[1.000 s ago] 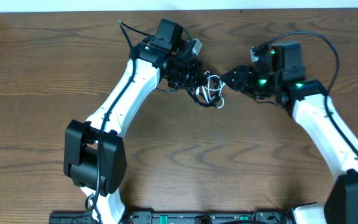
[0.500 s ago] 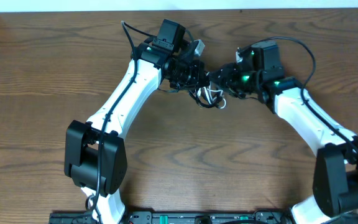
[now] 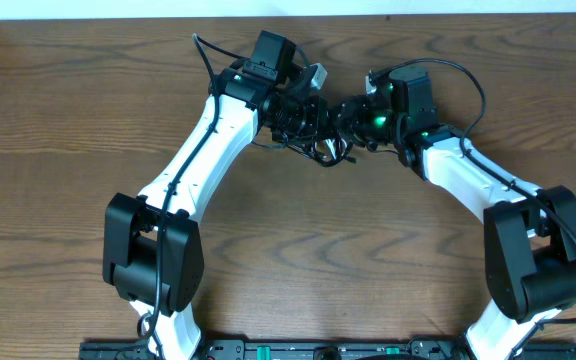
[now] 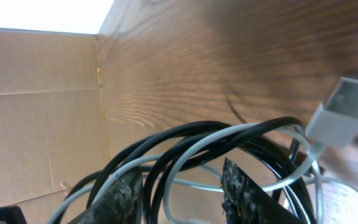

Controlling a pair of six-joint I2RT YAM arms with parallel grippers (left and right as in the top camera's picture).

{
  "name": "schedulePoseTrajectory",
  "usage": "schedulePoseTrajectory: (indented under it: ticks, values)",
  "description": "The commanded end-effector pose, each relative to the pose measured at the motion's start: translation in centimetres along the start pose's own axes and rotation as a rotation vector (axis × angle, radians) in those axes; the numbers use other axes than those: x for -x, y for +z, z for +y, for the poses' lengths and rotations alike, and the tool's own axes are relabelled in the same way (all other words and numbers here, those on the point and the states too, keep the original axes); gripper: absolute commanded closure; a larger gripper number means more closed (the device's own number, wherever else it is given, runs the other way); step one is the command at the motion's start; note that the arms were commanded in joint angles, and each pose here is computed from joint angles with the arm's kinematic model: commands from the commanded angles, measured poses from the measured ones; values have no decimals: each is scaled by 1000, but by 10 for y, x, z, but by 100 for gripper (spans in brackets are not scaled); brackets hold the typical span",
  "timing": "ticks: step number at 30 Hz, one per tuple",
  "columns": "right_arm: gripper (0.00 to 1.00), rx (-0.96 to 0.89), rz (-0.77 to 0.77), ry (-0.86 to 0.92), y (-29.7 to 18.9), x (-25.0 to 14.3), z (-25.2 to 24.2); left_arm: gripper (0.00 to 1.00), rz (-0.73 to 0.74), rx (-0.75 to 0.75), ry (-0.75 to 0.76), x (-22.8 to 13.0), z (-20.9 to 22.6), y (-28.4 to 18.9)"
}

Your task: Untangle cables

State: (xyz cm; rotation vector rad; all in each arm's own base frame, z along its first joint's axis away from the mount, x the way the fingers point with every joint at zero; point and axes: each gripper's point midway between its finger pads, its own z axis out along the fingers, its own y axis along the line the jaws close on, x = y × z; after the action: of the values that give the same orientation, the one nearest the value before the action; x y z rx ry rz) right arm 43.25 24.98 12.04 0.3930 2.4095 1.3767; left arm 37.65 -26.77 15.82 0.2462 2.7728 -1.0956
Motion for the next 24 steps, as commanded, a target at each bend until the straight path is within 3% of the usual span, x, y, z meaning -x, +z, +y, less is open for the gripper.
schedulePoseTrajectory:
  ticks: [1,6,15,19,24]
  values:
    - [65,19,53,-5,15,-15,1,93,-9,-60,14,-2,-21,-12]
    - [79,-1,84,9,24,-25,-9,93,0,-80,13,-3,-25,-12]
    - [86,-21,103,-42,28,-29,-20,92,25,-66,-20,-9,-18,-14]
    - [99,-74,130,-71,24,-35,-35,93,37,-51,-60,-11,-8,-20]
    - [99,-104,139,-122,17,-31,-49,93,60,-32,-53,-17,4,-27]
